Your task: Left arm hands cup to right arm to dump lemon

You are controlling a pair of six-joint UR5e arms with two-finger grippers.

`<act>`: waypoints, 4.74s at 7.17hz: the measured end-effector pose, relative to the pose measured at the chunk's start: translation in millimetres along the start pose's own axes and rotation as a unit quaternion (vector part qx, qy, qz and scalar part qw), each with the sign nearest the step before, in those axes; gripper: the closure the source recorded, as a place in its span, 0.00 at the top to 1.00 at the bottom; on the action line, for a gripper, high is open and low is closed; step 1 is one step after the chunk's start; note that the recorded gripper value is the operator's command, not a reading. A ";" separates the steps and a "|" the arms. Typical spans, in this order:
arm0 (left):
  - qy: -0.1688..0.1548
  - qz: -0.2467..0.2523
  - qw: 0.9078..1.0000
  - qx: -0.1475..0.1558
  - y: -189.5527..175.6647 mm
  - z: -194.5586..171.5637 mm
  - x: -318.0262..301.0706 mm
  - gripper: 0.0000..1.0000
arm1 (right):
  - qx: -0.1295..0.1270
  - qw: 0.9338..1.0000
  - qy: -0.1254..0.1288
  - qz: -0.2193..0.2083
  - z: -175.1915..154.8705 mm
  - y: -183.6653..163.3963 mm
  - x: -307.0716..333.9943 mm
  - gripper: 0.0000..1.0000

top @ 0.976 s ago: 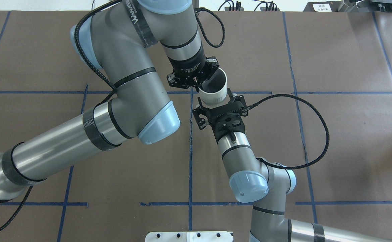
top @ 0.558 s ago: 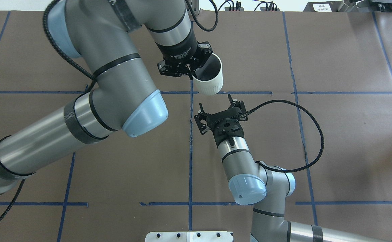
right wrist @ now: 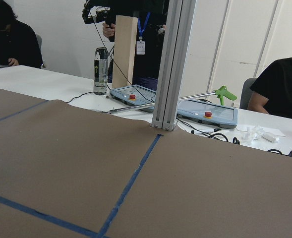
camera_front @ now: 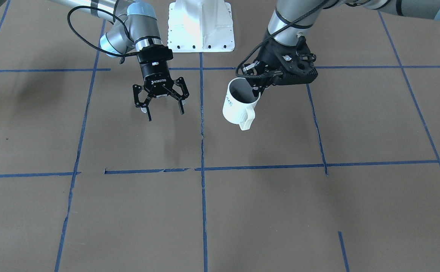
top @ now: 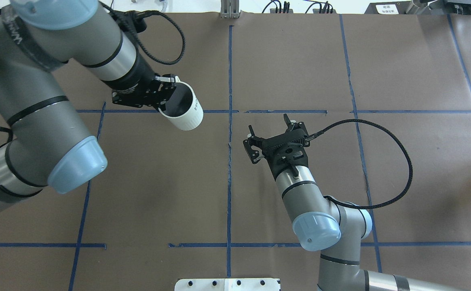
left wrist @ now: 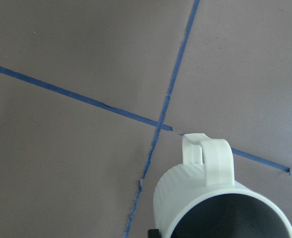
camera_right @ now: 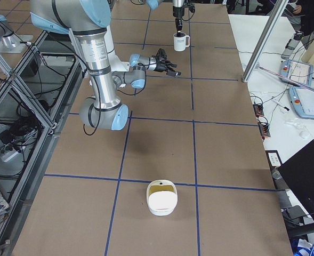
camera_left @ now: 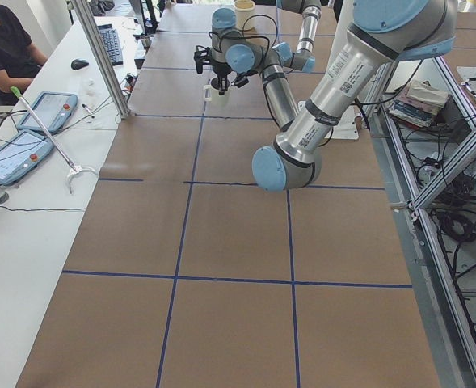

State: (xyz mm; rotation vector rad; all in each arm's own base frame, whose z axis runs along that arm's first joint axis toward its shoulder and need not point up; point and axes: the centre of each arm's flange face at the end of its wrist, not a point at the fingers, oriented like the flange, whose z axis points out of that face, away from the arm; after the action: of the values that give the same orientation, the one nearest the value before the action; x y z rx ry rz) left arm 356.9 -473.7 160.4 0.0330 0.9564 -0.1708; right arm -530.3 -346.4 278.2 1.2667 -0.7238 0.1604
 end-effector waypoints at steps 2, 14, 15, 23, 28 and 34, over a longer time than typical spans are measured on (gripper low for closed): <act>-0.021 0.071 0.997 0.002 -3.4 25.0 -95.1 0.00 | -0.023 1.000 -0.013 -0.004 0.5 2.6 22.8 1.00; -0.045 0.086 0.992 -0.085 -19.2 74.1 -457.2 0.18 | -0.362 0.927 -0.068 0.078 -28.7 -109.9 329.9 1.00; -0.047 0.081 0.992 -0.089 -15.4 75.3 -464.3 0.80 | -0.373 0.921 -0.063 0.091 -35.7 -109.0 349.7 1.00; -0.037 0.123 0.992 0.005 -49.9 -28.7 -500.1 1.00 | -0.447 0.862 -0.040 0.235 -127.8 -91.7 496.0 1.00; -0.042 0.159 0.986 -0.010 -50.9 -79.5 -600.2 1.00 | -0.464 0.871 -0.038 0.158 -172.2 -36.6 583.9 1.00; -0.039 0.118 0.991 -0.047 -45.4 -73.7 -626.2 1.00 | -0.537 0.835 -0.029 0.116 -210.9 -32.1 652.2 1.00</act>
State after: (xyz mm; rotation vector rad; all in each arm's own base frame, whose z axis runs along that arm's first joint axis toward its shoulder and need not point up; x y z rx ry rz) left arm -63.3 -429.1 630.5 0.0531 0.8743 0.0911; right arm 74.0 -343.7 603.4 0.0977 -0.8308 -0.0965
